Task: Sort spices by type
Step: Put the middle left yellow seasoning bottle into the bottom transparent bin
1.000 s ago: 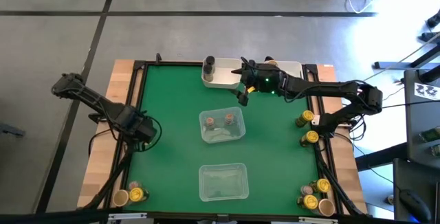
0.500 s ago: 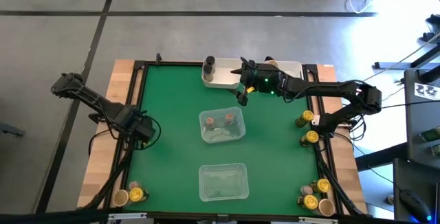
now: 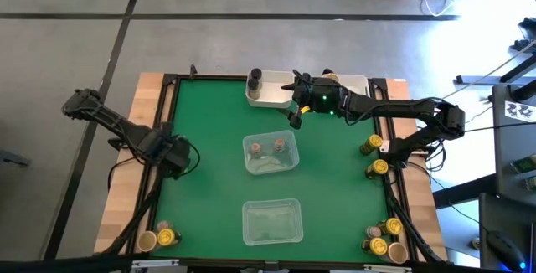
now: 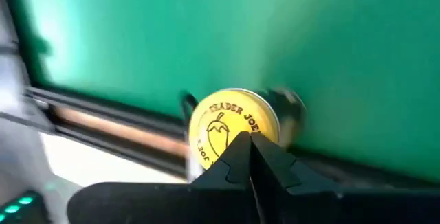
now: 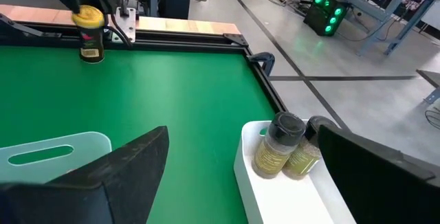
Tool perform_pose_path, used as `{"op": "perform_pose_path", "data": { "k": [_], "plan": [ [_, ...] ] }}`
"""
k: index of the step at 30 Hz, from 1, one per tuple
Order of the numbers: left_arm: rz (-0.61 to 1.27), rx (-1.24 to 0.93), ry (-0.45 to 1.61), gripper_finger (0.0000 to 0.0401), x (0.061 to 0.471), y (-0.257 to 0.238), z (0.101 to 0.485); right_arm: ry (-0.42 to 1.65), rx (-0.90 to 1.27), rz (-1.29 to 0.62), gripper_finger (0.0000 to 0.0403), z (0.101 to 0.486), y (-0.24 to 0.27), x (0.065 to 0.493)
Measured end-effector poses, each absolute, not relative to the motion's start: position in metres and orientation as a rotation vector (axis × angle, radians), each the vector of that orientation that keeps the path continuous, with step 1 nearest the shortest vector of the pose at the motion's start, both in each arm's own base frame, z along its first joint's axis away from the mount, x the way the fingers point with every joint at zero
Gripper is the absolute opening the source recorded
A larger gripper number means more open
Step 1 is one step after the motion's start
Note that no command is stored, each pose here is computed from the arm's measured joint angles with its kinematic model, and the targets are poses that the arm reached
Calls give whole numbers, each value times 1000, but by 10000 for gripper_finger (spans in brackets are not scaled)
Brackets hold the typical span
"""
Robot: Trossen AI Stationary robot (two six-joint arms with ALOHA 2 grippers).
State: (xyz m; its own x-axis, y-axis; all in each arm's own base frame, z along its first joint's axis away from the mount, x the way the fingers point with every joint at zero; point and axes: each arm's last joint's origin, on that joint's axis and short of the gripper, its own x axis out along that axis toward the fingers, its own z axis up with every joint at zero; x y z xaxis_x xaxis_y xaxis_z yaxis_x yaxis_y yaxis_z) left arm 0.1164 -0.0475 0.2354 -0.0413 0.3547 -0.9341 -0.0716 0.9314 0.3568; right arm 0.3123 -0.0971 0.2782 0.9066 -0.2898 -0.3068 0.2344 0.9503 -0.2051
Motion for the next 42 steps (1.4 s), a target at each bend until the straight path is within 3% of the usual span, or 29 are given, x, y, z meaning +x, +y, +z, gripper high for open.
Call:
{"op": "perform_pose_path", "data": {
  "k": [6,18,26,34,38,42],
  "plan": [
    [386,272,1557,3,116,-46,235,341,-165,-272,372,278,-97,312],
    [278,126,1698,3,111,-50,235,345,-164,-271,372,278,-97,312],
    [223,51,1555,4,120,-54,275,353,-157,-271,372,277,-97,312],
    [322,-92,1463,6,117,-43,291,358,-154,-270,372,277,-97,312],
    [365,-147,1467,48,119,-38,291,363,-153,-270,372,276,-97,312],
    [403,-183,1464,129,120,-33,292,367,-153,-270,372,276,-97,312]
  ]
}}
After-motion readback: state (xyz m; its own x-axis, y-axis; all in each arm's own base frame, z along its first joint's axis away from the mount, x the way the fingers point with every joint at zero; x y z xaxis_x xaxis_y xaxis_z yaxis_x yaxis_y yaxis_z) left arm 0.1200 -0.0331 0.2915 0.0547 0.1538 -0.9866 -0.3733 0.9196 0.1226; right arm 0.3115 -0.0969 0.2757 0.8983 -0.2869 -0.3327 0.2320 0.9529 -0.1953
